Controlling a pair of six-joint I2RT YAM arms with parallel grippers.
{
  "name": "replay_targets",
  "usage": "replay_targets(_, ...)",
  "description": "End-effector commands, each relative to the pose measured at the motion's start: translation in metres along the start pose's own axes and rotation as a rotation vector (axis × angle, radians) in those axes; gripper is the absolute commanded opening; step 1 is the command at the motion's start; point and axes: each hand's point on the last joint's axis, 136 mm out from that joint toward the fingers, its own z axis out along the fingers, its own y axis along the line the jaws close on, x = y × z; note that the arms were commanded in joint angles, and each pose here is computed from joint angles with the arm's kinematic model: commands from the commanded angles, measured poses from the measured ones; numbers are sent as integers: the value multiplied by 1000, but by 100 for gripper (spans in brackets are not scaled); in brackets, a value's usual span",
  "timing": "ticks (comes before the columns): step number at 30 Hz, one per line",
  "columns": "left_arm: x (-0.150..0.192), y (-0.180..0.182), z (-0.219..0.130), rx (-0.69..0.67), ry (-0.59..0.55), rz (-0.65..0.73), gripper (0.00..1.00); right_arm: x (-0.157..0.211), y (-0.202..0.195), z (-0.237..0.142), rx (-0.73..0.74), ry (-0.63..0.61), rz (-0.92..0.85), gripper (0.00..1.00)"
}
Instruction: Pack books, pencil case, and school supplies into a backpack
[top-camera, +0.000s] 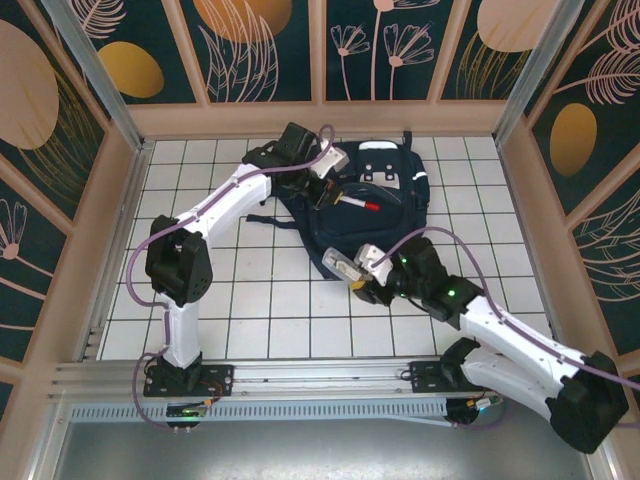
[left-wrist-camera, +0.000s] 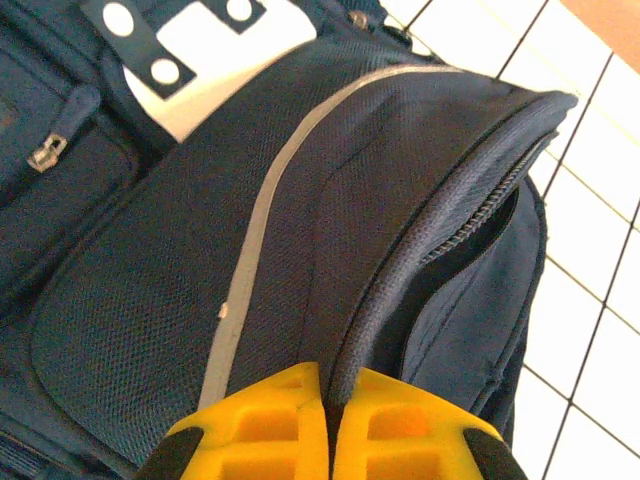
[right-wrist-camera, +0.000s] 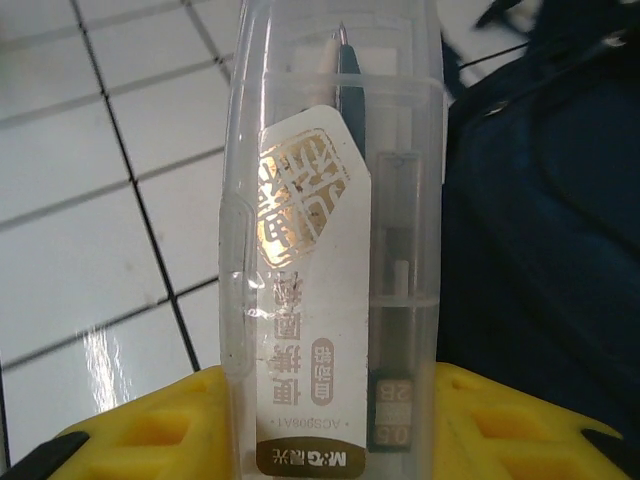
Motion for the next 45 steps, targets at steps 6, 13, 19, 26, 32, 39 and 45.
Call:
replay_targets(6,-43,-22,-32,63,-109,-32,0,-31,-24,-27,138,-224,379,33)
replay_targets(13,-33,-24,-20,110,-100,-76,0,-33,-44,-34,217,-294,684,30)
replay_targets(19,-27,-35,-21,173,-129,-133,0,-24,-85,-25,348,-346,1251,25)
replay_targets(26,-26,-57,-42,253,-238,-151,0,-21,-111,9,380,-403,1775,21)
replay_targets(32,-9,-70,-34,322,-183,-160,0,-13,-131,41,476,-315,2035,22)
replay_targets(39,0,-71,-28,323,-158,-154,0,-12,-143,65,525,-253,2108,55)
replay_targets(45,-2,-67,-25,310,-148,-144,0,-16,-137,35,526,-308,2111,72)
